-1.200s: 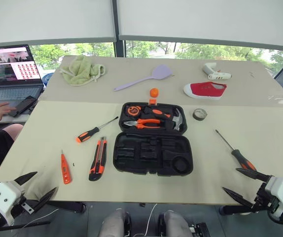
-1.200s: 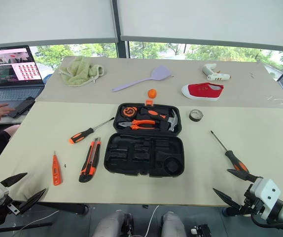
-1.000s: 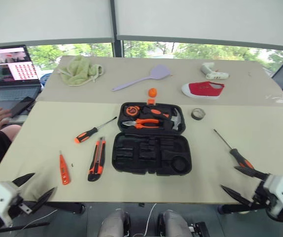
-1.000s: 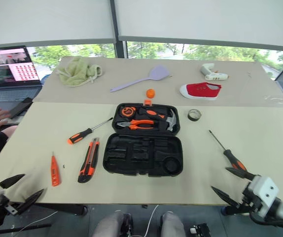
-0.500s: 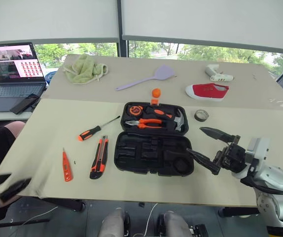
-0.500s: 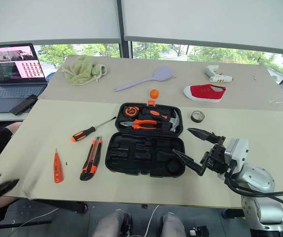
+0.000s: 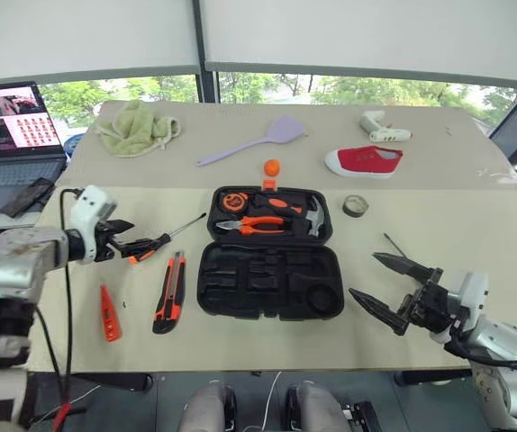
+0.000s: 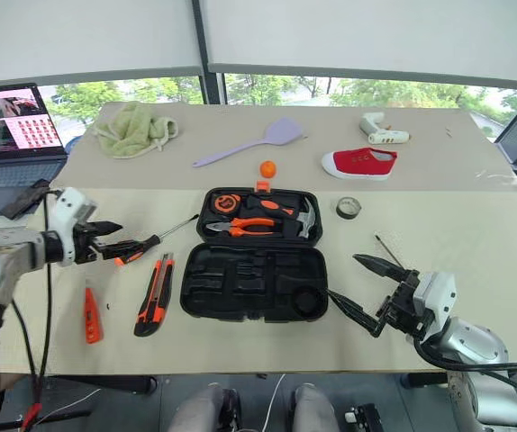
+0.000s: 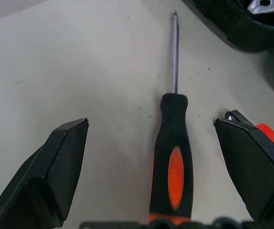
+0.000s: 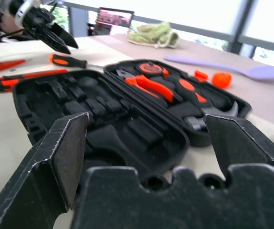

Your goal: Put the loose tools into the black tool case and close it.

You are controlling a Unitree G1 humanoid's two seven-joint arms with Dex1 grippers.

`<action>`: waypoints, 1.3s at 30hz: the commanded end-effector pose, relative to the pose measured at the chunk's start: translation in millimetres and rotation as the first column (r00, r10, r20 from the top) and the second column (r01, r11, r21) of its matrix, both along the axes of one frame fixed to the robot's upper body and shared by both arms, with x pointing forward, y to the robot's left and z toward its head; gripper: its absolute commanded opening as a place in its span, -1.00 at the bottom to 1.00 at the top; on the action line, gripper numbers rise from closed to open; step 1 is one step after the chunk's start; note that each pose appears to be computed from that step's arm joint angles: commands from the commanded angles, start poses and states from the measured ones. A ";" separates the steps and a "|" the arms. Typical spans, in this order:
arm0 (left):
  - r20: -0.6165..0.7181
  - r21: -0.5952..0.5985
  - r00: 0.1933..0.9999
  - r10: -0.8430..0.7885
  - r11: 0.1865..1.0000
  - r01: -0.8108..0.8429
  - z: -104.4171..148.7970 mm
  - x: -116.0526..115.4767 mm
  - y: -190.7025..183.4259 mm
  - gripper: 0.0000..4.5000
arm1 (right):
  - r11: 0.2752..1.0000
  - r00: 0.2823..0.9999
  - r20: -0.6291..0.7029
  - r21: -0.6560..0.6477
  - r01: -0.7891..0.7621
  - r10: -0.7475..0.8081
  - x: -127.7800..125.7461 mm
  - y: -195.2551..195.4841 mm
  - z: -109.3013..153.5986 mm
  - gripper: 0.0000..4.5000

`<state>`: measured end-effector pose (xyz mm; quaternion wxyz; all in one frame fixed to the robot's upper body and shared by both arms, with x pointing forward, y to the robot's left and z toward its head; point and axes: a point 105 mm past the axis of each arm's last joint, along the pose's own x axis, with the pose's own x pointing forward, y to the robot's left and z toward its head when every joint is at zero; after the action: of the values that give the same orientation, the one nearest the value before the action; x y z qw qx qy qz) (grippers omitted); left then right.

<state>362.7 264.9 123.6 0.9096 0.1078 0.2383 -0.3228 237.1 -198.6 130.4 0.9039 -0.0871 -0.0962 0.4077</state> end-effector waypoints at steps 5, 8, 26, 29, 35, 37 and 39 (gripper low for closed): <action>-0.017 0.073 0.996 -0.089 0.993 0.090 -13.2 15.3 -9.3 0.64 | 0.997 0.996 0.059 0.003 0.073 -0.073 -16.1 -2.3 10.0 1.00; 0.021 0.047 0.991 -0.130 0.991 0.129 -4.9 16.2 -13.1 0.11 | 0.996 0.994 0.053 -0.003 0.091 -0.091 -21.3 -4.5 9.6 1.00; 0.111 0.225 0.649 -0.753 0.655 0.721 48.2 -16.5 -161.3 -0.70 | 0.989 0.989 0.088 -0.076 0.127 -0.120 -18.2 -26.7 30.0 1.00; 0.080 0.287 0.667 -0.741 0.658 0.696 30.7 -12.4 -175.4 -0.70 | 0.989 0.989 0.089 -0.077 0.128 -0.122 -18.8 -26.9 31.7 1.00; 0.085 0.309 0.664 -0.743 0.653 0.691 18.9 -11.6 -191.3 -0.70 | 0.987 0.987 0.083 -0.077 0.144 -0.138 -25.6 -25.3 31.5 1.00; 0.082 0.312 0.662 -0.745 0.650 0.692 16.3 -11.5 -192.9 -0.70 | 0.986 0.986 0.082 -0.077 0.150 -0.143 -26.4 -25.6 31.3 1.00; 0.088 0.321 0.663 -0.744 0.651 0.688 14.2 -10.1 -194.4 -0.70 | 0.985 0.985 0.082 -0.076 0.155 -0.149 -26.7 -26.1 31.4 1.00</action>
<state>352.3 76.3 133.8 0.7064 0.3339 0.1360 -0.6091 211.9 -224.5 150.2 0.9245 -0.1373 -0.0882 0.3445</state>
